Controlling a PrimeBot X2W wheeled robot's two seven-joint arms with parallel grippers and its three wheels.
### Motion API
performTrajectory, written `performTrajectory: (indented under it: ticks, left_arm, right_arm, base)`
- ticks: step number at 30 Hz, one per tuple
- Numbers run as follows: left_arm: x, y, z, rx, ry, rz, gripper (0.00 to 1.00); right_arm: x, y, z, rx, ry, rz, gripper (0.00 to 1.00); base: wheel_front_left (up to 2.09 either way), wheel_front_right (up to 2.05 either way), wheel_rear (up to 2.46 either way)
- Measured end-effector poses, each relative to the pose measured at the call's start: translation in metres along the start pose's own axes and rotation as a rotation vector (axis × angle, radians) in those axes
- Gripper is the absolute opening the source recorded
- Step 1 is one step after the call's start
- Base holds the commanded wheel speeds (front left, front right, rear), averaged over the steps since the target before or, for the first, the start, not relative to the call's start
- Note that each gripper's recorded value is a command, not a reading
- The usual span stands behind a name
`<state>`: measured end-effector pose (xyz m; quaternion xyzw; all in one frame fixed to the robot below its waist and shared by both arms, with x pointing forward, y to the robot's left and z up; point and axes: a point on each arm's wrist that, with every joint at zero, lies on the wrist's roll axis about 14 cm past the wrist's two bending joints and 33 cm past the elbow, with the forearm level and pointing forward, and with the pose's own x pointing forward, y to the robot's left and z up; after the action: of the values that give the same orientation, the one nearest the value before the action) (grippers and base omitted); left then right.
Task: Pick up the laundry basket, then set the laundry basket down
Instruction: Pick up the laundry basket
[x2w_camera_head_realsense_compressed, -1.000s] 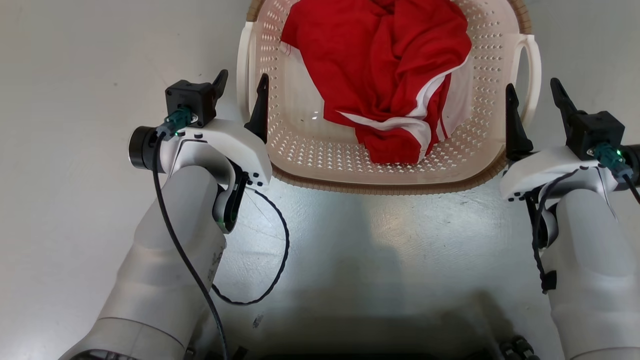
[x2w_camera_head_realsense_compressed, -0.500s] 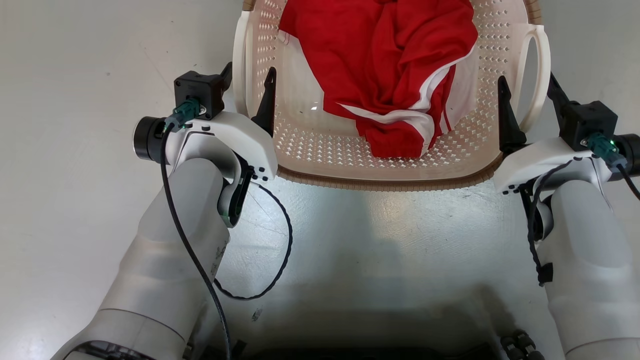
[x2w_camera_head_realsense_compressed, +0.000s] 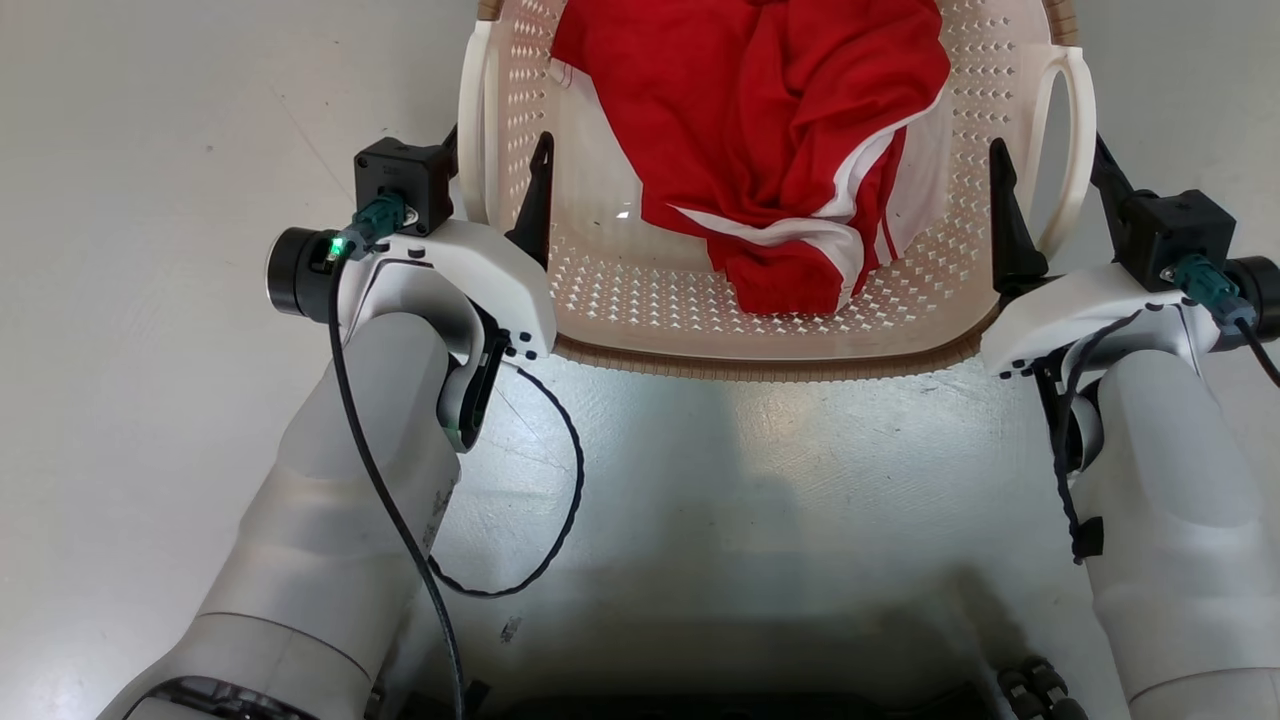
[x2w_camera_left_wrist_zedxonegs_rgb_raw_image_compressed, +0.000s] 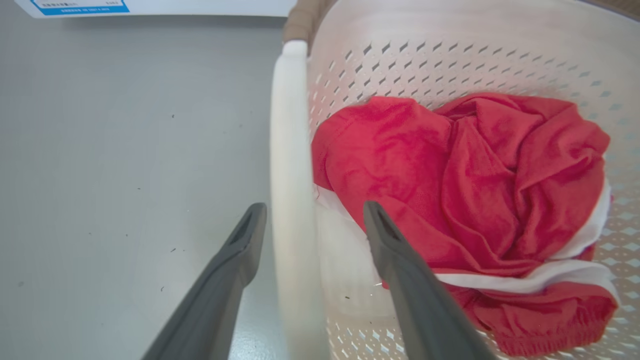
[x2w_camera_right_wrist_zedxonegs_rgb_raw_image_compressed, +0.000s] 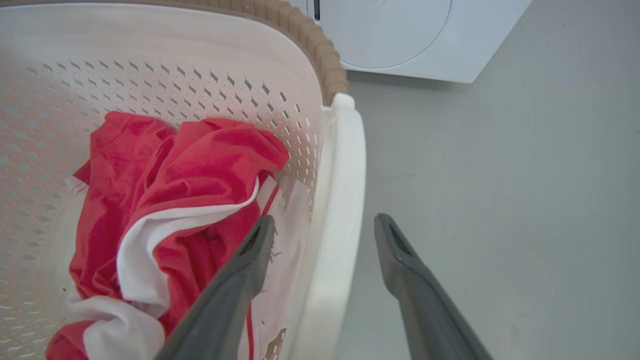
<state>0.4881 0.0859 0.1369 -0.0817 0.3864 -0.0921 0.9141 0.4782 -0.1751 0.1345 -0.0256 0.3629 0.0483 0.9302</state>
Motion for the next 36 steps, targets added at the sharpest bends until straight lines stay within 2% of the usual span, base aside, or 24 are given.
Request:
performTrajectory:
  ticks: [2, 3, 4, 7, 22, 36]
  left_arm:
    - [0.000, -0.001, 0.000, 0.003, 0.000, -0.004, 1.00]
    - [0.000, -0.005, -0.003, 0.000, 0.008, -0.031, 0.48]
    - [-0.003, -0.010, -0.011, 0.015, 0.035, -0.069, 0.00]
    - [-0.005, -0.005, -0.021, 0.032, 0.070, -0.058, 0.00]
    - [-0.010, -0.008, 0.001, 0.048, 0.034, -0.035, 0.00]
    - [-0.070, -0.011, -0.001, 0.058, 0.076, 0.011, 0.00]
  right_arm:
    - [0.000, 0.001, -0.001, -0.001, 0.004, 0.002, 1.00]
    - [-0.001, 0.004, -0.002, -0.001, 0.008, 0.015, 0.19]
    - [-0.001, 0.010, -0.006, 0.001, 0.020, 0.034, 0.00]
    - [-0.003, 0.013, -0.008, 0.007, 0.029, 0.043, 0.00]
    - [-0.013, 0.016, 0.005, 0.044, 0.015, 0.046, 0.00]
    - [-0.061, 0.038, 0.021, 0.016, 0.065, 0.126, 0.00]
  base:
    - [0.00, 0.00, 0.00]
    - [0.00, 0.00, 0.00]
    - [0.00, 0.00, 0.00]
    - [0.00, 0.00, 0.00]
    - [0.00, 0.00, 0.00]
    - [0.00, 0.00, 0.00]
